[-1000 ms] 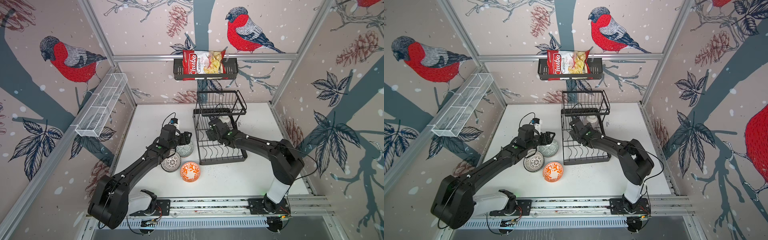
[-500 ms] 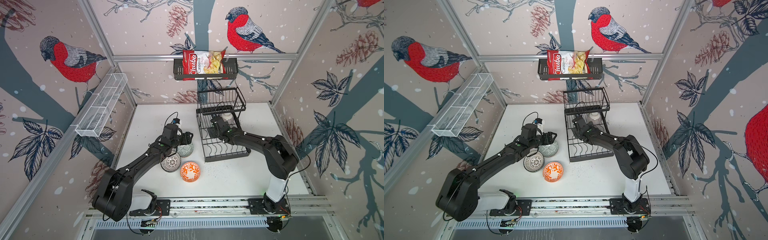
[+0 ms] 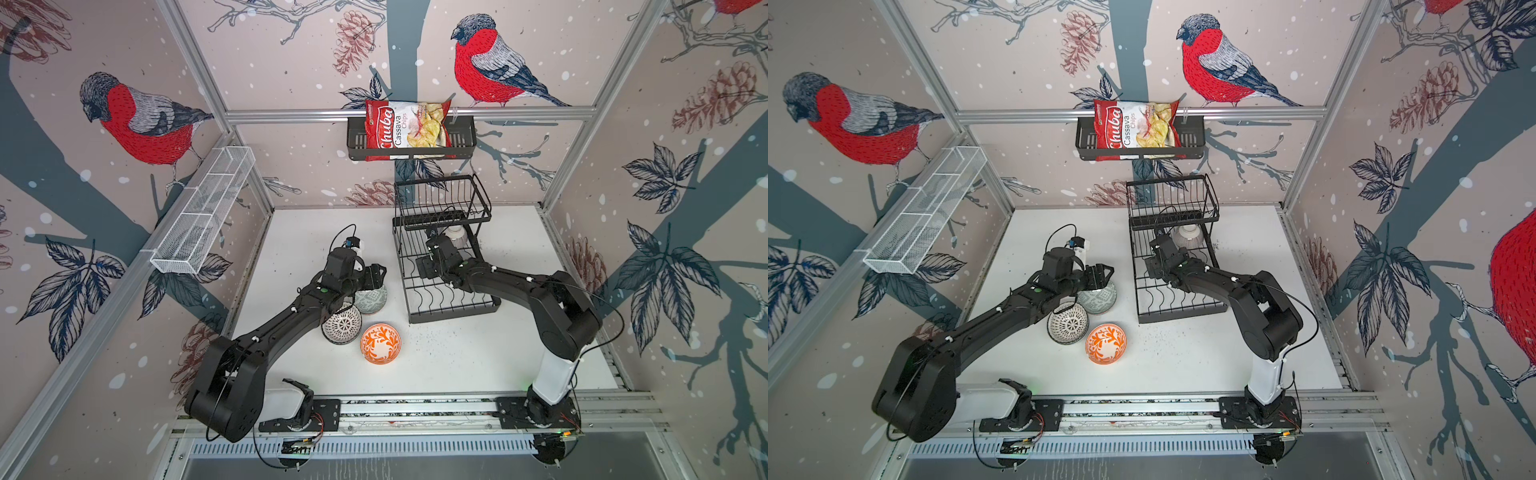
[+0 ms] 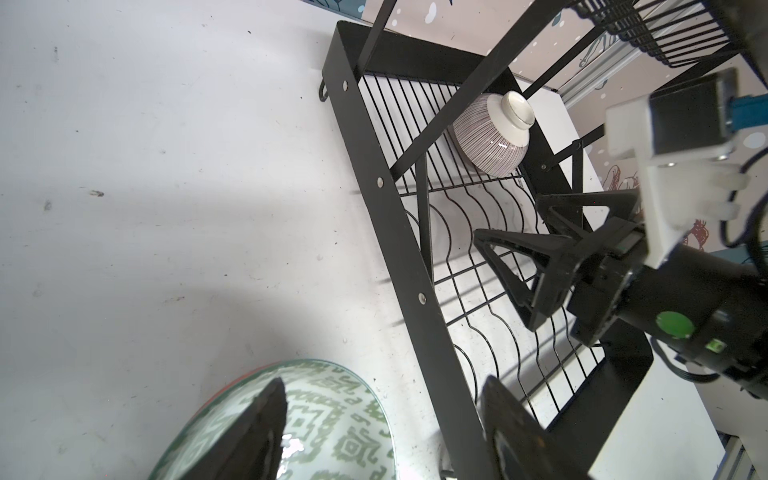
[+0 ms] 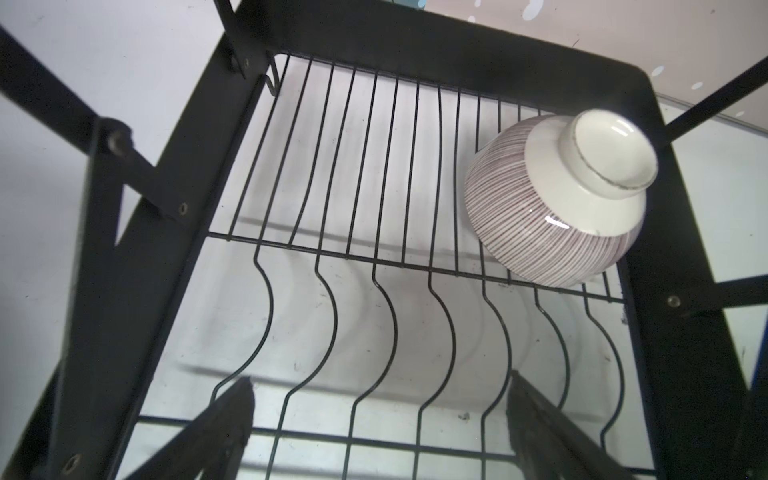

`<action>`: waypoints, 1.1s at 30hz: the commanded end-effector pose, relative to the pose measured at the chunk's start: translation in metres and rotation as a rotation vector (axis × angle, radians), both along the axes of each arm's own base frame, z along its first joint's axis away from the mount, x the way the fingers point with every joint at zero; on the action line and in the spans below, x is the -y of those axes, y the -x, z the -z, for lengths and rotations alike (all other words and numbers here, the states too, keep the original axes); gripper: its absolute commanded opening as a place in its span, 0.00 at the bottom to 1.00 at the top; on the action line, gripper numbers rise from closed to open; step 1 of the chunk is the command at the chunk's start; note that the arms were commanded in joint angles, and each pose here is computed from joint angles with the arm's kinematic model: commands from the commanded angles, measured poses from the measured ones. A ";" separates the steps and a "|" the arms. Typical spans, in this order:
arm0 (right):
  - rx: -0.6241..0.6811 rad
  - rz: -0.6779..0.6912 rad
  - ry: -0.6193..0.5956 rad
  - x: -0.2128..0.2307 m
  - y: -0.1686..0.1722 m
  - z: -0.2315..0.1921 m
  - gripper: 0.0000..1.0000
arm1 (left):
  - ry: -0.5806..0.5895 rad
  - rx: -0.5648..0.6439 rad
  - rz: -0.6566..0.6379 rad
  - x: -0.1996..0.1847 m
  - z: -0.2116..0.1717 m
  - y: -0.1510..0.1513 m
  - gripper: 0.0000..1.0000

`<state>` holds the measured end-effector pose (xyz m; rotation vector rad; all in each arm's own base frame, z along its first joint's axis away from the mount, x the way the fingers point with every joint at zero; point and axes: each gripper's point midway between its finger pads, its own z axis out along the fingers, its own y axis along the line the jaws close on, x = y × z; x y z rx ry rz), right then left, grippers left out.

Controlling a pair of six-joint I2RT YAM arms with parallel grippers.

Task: Load the bowls into the dish rack
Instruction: 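Open the right gripper and release the bowl upright in the rack, then withdraw the right gripper from the rack while the left arm shifts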

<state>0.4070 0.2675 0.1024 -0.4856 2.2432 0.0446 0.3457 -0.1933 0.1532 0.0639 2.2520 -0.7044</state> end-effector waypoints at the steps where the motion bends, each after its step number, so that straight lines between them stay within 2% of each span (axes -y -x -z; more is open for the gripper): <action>1: 0.006 -0.005 -0.047 -0.002 0.005 -0.012 0.94 | 0.003 0.019 0.009 0.001 -0.003 -0.002 0.73; 14: -0.034 -0.062 -0.093 -0.005 0.042 -0.029 0.94 | 0.003 0.020 0.013 0.002 -0.004 -0.001 0.73; 18: -0.028 -0.056 -0.107 -0.002 0.042 -0.033 0.94 | 0.003 0.020 0.012 0.002 -0.004 -0.002 0.73; 24: -0.056 -0.049 -0.091 -0.001 0.035 -0.016 0.94 | 0.004 0.018 0.014 0.002 -0.003 -0.002 0.73; 33: -0.109 -0.042 -0.073 0.006 0.043 0.012 0.94 | 0.012 0.020 0.027 0.007 -0.007 -0.007 0.73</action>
